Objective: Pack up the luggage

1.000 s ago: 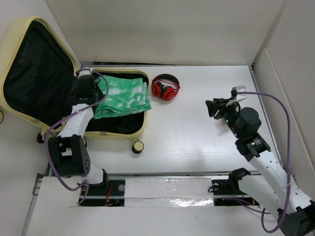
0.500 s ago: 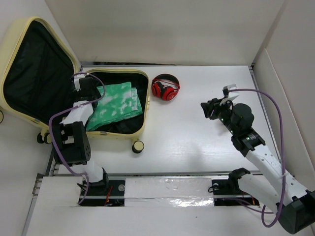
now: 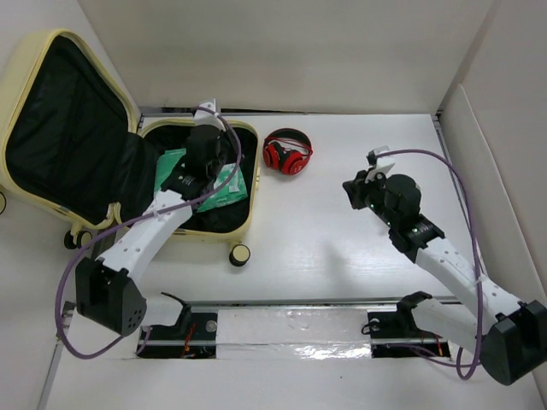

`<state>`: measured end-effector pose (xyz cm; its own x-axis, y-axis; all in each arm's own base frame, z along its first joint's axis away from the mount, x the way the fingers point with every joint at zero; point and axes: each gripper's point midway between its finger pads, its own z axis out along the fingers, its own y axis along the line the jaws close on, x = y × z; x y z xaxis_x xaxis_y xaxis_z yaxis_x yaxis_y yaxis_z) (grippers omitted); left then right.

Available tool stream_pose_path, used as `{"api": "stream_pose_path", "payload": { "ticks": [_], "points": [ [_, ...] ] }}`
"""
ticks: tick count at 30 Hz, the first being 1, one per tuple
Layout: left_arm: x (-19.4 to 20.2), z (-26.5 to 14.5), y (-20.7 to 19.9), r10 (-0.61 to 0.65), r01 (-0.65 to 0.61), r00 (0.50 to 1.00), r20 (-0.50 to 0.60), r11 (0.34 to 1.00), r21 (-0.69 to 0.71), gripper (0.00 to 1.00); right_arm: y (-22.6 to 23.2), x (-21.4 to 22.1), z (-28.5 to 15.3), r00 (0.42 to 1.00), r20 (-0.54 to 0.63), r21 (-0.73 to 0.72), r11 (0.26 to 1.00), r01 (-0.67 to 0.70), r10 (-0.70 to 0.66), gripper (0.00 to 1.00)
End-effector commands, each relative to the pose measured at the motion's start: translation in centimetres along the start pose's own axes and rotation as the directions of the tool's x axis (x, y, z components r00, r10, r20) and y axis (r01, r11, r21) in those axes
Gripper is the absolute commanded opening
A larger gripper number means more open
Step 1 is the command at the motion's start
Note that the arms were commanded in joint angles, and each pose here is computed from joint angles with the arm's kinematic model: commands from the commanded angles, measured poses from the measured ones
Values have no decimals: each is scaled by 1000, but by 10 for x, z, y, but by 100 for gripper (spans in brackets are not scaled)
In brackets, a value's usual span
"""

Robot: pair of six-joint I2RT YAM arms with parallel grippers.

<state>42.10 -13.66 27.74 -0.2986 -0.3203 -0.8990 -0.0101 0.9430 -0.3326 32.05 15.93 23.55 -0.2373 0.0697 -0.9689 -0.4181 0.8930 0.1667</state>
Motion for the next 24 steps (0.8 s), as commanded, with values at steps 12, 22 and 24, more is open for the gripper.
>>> {"api": "stream_pose_path", "payload": {
  "ticks": [12,22,24],
  "points": [
    [18,-161,-15,29,-21,999,-16,934,357,28,0,27,109,973,-76,120,971,-206,216,87],
    [23,-207,-15,17,-64,995,99,869,490,42,-33,9,211,856,96,344,790,-507,507,83],
    [24,-215,-21,27,-75,995,99,852,518,43,-45,18,225,846,95,392,762,-516,524,80]
  ]
}}
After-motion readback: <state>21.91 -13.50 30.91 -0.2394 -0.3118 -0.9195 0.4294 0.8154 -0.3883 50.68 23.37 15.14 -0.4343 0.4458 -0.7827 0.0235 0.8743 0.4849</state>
